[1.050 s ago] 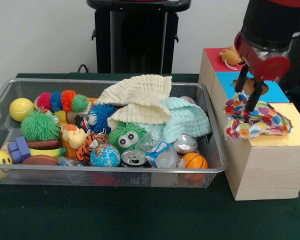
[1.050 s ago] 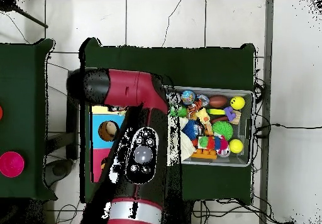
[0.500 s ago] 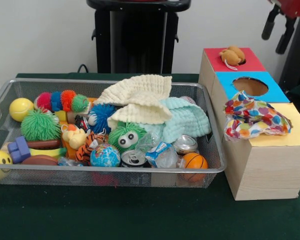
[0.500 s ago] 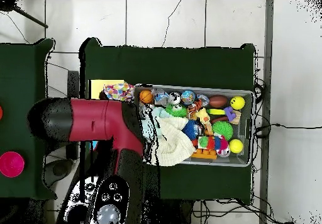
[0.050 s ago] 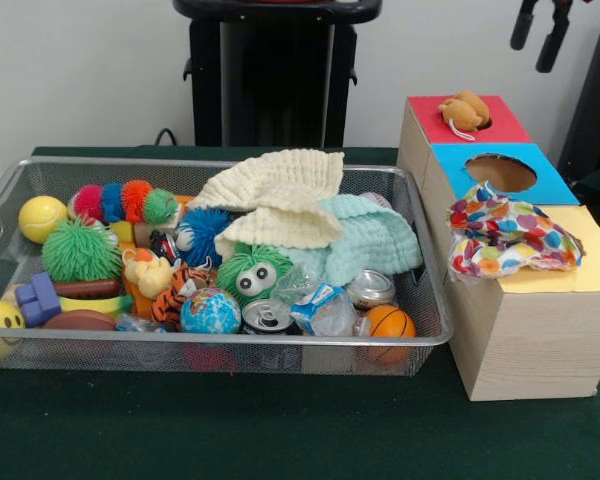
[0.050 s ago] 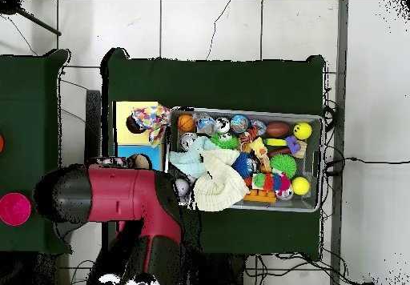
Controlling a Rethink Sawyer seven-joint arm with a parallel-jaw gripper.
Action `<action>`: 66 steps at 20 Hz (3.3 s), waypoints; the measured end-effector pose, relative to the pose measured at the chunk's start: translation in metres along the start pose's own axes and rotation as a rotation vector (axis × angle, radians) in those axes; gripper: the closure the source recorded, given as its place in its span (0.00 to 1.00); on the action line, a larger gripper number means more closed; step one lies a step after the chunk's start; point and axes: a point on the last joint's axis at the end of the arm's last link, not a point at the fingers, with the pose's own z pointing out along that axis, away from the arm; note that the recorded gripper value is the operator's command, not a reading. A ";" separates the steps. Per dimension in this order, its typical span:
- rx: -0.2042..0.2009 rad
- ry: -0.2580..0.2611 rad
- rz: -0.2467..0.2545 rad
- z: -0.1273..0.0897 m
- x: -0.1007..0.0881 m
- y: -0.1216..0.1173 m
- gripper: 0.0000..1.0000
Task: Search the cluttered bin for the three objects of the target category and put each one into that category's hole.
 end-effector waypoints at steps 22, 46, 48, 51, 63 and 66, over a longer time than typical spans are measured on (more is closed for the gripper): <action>0.109 -0.008 0.042 0.063 -0.015 -0.093 1.00; 0.179 -0.021 -0.033 0.126 0.023 -0.113 1.00; 0.186 -0.019 -0.026 0.134 0.024 -0.113 1.00; 0.186 -0.012 -0.012 0.136 0.026 -0.108 1.00; 0.174 -0.036 -0.019 0.193 0.048 -0.106 1.00; 0.161 -0.044 -0.015 0.192 0.051 -0.105 1.00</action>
